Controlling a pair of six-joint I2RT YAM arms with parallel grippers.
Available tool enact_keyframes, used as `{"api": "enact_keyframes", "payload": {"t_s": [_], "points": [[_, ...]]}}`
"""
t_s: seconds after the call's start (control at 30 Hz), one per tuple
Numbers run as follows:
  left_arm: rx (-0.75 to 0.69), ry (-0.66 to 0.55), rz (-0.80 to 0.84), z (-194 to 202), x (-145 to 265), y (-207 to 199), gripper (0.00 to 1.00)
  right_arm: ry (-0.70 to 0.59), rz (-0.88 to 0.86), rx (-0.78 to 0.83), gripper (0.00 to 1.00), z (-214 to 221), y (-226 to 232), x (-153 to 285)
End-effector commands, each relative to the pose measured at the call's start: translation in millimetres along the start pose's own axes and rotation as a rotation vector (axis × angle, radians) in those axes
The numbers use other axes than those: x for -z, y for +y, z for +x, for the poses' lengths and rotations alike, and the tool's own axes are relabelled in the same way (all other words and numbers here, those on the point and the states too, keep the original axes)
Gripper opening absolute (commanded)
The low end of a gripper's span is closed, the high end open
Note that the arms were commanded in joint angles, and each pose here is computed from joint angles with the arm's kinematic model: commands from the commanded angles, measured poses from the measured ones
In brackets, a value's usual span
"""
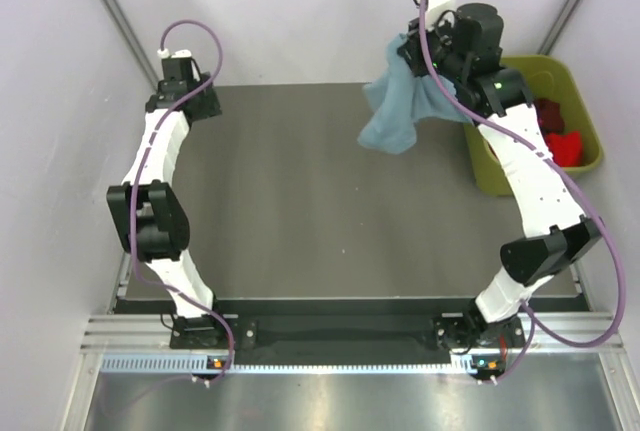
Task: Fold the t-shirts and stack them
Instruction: Move the tshirt to the center of the board
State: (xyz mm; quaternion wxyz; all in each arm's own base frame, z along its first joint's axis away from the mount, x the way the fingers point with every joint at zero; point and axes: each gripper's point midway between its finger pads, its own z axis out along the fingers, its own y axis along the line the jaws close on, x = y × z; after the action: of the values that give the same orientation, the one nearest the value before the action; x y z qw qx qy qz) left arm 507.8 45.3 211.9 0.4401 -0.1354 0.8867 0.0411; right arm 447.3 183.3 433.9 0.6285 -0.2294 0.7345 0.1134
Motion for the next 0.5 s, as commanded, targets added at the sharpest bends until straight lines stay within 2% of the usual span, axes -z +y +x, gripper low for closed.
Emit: {"api": "enact_keyframes", "payload": {"t_s": [0.0,0.07,0.13,0.2,0.23,0.37,0.4,0.43,0.47], "points": [[-0.027,-0.022,0.023,-15.7,36.5,-3.4,0.78,-0.158,-0.089,-0.059,0.0,-51.8,16.1,4.8],[-0.03,-0.02,0.032,-10.2,37.7,-3.7,0.8,-0.174,-0.118,-0.032,0.0,-54.0,21.0,-2.9],[-0.022,-0.033,0.03,-10.7,39.9,-2.9,0.82,-0.252,-0.121,-0.014,0.0,-82.5,25.7,-0.6],[-0.012,-0.031,0.011,-9.5,37.3,0.3,0.84,-0.268,-0.175,-0.016,0.0,-95.3,50.8,-12.1],[-0.005,-0.038,-0.003,-11.3,36.7,2.4,0.85,-0.355,-0.183,0.011,0.0,-130.9,58.8,3.6],[0.038,-0.064,-0.036,-20.5,33.0,15.3,0.86,-0.433,-0.27,0.125,0.0,-148.1,128.0,3.2],[0.047,-0.059,-0.021,-20.1,31.1,15.0,0.86,-0.48,-0.273,0.132,0.0,-157.4,134.7,7.6],[0.056,-0.064,-0.019,-22.1,30.9,16.4,0.86,-0.458,-0.29,0.134,0.0,-143.9,145.2,-1.0],[0.063,-0.077,-0.024,-25.2,29.6,20.4,0.86,-0.484,-0.303,0.13,0.0,-149.8,154.7,6.8]]}}
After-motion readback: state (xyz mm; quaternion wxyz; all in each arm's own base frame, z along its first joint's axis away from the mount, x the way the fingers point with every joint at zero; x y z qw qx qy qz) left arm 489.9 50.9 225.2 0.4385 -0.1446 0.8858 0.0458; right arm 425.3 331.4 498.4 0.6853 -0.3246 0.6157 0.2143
